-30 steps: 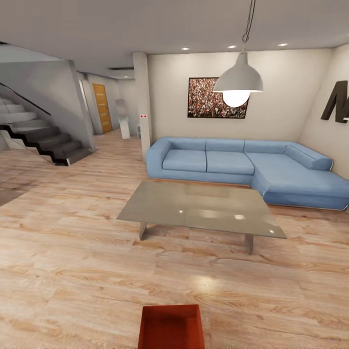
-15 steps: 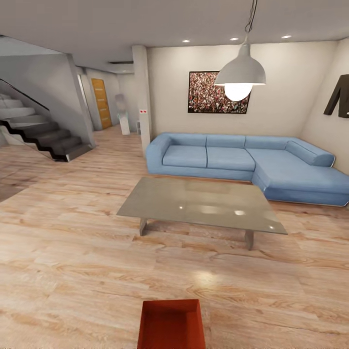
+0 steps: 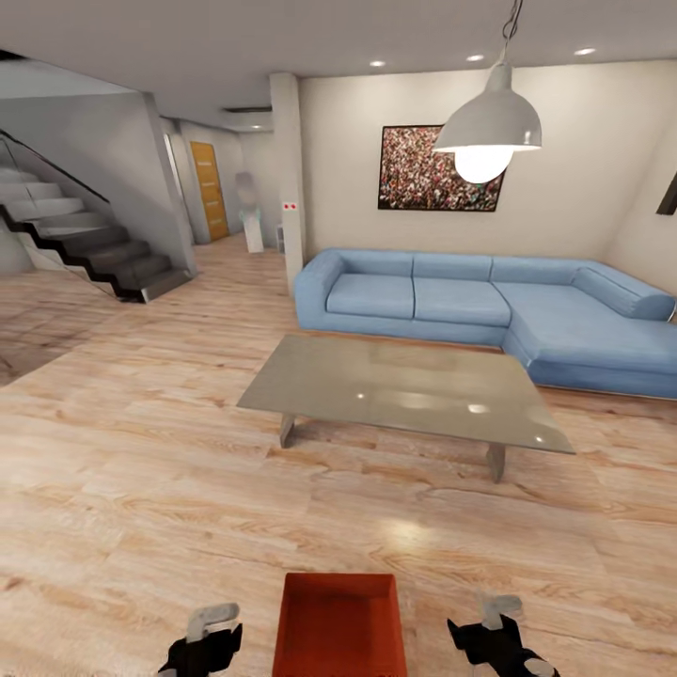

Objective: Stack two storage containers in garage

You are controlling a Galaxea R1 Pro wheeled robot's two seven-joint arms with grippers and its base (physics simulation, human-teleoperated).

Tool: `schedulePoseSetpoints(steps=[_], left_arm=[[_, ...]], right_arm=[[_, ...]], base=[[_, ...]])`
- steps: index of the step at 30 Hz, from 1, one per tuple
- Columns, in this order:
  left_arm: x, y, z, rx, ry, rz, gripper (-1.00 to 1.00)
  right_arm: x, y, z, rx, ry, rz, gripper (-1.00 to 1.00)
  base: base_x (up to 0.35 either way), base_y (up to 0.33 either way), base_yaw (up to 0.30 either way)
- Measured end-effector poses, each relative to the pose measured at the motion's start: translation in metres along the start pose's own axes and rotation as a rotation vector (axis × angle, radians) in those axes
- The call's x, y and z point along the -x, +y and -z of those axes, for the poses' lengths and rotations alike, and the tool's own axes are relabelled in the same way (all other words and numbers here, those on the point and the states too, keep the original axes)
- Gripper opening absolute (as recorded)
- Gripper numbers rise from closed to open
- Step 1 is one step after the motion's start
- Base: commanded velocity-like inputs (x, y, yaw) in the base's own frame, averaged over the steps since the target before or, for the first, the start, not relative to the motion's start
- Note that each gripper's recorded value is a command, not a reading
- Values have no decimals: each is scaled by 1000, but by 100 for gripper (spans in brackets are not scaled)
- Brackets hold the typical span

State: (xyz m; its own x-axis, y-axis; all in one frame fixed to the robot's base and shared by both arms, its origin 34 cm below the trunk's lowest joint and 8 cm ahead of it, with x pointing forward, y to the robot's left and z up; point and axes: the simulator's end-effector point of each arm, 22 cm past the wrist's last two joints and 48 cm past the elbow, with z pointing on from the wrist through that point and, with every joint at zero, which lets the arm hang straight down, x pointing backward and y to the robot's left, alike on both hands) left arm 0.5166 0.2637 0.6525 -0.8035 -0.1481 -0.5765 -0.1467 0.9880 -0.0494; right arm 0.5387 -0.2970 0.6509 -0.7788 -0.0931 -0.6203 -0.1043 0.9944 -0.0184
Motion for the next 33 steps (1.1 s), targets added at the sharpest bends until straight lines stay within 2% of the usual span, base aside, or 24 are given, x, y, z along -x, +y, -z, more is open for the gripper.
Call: schedulePoseSetpoints(steps=[1, 5, 8, 11, 17, 33], left_arm=[[14, -12, -1, -17, 1, 4, 100], [25, -42, -4, -60, 43, 13, 100], [28, -55, -6, -78, 43, 18, 100], [30, -57, -7, -79, 32, 19, 100], [41, -56, -8, -75, -23, 34, 100], [43, -57, -9, -77, -40, 37, 100]], right_arm=[[11, -3, -3, -6, 10, -4, 100], [19, -6, -10, -6, 25, -12, 100], [18, -5, -14, -5, 28, -16, 100], [17, -5, -15, -4, 29, -17, 100], [14, -4, -15, -1, 35, -17, 100], [11, 4, -17, 9, 41, -15, 100]], base=[[0, 0, 107], [0, 0, 93], [0, 0, 21], [0, 0, 5], [0, 0, -113], [0, 0, -38]])
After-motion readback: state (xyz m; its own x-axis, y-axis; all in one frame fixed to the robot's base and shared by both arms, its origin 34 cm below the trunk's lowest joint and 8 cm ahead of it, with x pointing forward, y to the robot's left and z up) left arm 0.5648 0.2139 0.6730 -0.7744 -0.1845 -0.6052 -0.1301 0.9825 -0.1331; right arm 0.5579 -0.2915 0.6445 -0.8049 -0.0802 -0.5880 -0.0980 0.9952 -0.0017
